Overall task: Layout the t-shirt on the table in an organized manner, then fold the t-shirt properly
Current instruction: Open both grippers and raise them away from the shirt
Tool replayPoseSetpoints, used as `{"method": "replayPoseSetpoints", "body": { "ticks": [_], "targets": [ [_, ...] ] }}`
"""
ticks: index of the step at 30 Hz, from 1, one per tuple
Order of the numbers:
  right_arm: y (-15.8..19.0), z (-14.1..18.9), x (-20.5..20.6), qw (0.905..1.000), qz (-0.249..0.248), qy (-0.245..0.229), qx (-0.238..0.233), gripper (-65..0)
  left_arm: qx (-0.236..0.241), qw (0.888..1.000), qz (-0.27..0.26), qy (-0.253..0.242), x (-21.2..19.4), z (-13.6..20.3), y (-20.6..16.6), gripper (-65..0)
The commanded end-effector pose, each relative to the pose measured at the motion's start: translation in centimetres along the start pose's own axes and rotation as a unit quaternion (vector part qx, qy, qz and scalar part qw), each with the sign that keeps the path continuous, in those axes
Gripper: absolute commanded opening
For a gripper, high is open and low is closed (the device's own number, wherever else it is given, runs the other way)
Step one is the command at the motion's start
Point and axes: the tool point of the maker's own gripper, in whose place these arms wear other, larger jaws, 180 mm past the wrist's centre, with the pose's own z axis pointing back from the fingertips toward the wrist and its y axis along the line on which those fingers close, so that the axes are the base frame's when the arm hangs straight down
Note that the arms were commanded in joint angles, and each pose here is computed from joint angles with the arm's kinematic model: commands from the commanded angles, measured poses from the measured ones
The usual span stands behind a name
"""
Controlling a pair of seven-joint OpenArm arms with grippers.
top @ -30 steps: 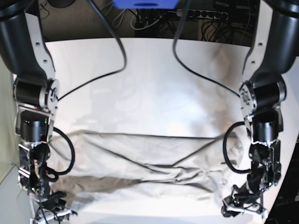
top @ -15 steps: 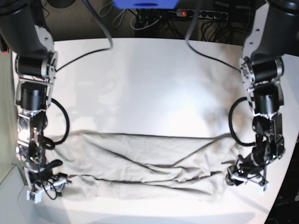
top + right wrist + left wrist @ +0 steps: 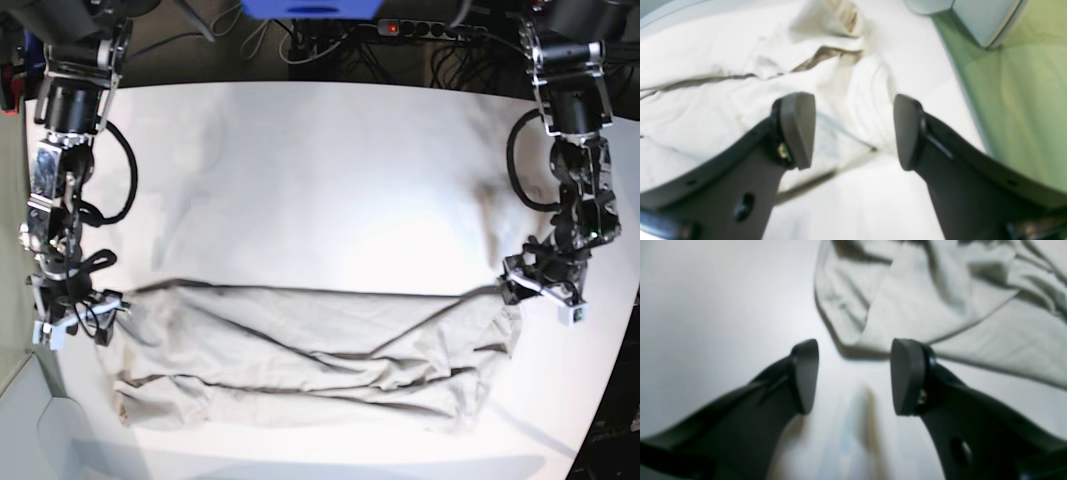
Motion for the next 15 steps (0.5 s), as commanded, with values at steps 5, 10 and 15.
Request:
{"method": "replayPoseSetpoints", "body": {
  "ticks": [5,10,15],
  "targets": [
    [-2.0,-0.2,0.1,0.9999,-0.005,-0.005,-0.015,-27.7,0.012,0.999,-0.009,-0.031,2.5,0.8,1.5,-31.2],
    [-3.5,-1.1,-1.9,0.9991,-0.013,0.028,-0.028,-27.7,0.014,0.999,-0.010,-0.031,2.6,0.8,1.6,-31.2],
    [-4.1,-2.1,-2.3,0.9996,-0.014,0.020,-0.016,-27.7,0.013,1.000,-0.009,-0.025,2.0,0.8,1.6,-31.2]
  ]
}}
